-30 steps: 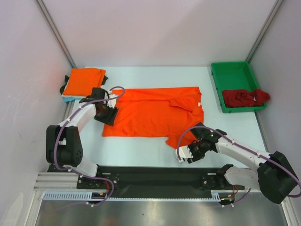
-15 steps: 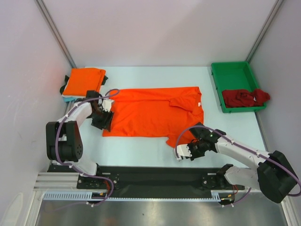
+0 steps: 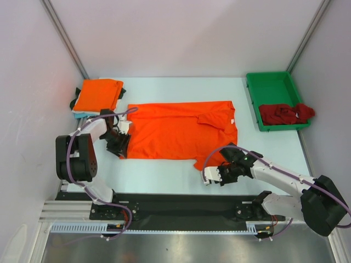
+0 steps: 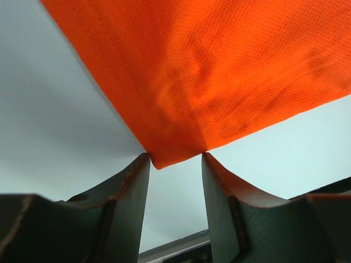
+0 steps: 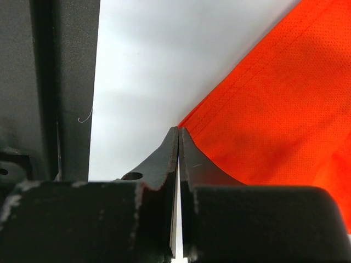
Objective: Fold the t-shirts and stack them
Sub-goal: Fold the tshirt
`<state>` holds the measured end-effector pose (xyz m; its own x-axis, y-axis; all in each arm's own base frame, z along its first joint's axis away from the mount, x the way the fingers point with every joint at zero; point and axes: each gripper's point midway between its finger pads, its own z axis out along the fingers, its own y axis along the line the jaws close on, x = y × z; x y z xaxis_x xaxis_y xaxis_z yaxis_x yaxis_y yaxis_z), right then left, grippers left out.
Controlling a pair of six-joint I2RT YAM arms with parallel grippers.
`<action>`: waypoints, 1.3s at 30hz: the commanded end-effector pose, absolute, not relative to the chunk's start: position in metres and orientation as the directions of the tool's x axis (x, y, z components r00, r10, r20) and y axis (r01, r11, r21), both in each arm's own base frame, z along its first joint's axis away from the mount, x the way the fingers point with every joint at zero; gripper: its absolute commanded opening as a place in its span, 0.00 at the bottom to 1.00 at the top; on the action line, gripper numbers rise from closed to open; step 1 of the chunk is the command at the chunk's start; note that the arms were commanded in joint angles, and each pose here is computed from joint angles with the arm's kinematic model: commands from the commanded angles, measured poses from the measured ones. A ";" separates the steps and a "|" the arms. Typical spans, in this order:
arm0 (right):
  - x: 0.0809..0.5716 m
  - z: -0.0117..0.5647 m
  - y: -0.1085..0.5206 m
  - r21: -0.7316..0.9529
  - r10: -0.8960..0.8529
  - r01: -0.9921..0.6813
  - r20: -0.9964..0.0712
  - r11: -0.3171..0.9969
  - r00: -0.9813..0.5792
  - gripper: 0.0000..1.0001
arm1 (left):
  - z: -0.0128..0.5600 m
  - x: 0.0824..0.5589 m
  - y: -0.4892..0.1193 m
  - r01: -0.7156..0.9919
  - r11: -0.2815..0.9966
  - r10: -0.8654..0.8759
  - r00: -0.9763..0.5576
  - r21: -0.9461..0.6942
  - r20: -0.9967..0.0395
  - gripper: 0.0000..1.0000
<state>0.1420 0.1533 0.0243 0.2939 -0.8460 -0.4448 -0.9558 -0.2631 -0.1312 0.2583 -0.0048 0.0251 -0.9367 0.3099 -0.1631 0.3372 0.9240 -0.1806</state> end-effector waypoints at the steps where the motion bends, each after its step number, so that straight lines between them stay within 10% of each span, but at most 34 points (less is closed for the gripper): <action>1: 0.152 0.033 0.162 -0.168 -0.841 -0.956 -0.455 -0.241 0.293 0.00 | 0.019 0.251 -0.007 0.354 0.906 0.327 -0.934 -0.231 -0.146 0.48; 8: 0.153 0.032 0.163 -0.159 -0.847 -0.963 -0.460 -0.218 0.267 0.00 | 0.006 0.249 -0.006 0.332 0.911 0.309 -0.943 -0.247 -0.127 0.42; 17: 0.175 0.073 0.172 -0.244 -0.839 -0.967 -0.511 -0.067 0.187 0.00 | 0.020 0.258 -0.005 0.353 0.906 0.318 -0.932 -0.232 -0.173 0.00; 29: 0.179 0.121 0.164 -0.290 -0.830 -0.955 -0.548 0.069 0.106 0.00 | 0.057 0.280 0.000 0.461 0.876 0.408 -0.864 -0.140 -0.295 0.00; 33: 0.169 0.083 0.153 -0.262 -0.864 -0.965 -0.488 0.011 0.123 0.28 | 0.049 0.278 -0.003 0.452 0.876 0.399 -0.874 -0.167 -0.278 0.00; 39: 0.169 0.051 0.148 -0.233 -0.885 -0.970 -0.436 -0.062 0.161 0.40 | 0.041 0.273 -0.006 0.441 0.878 0.389 -0.884 -0.186 -0.258 0.00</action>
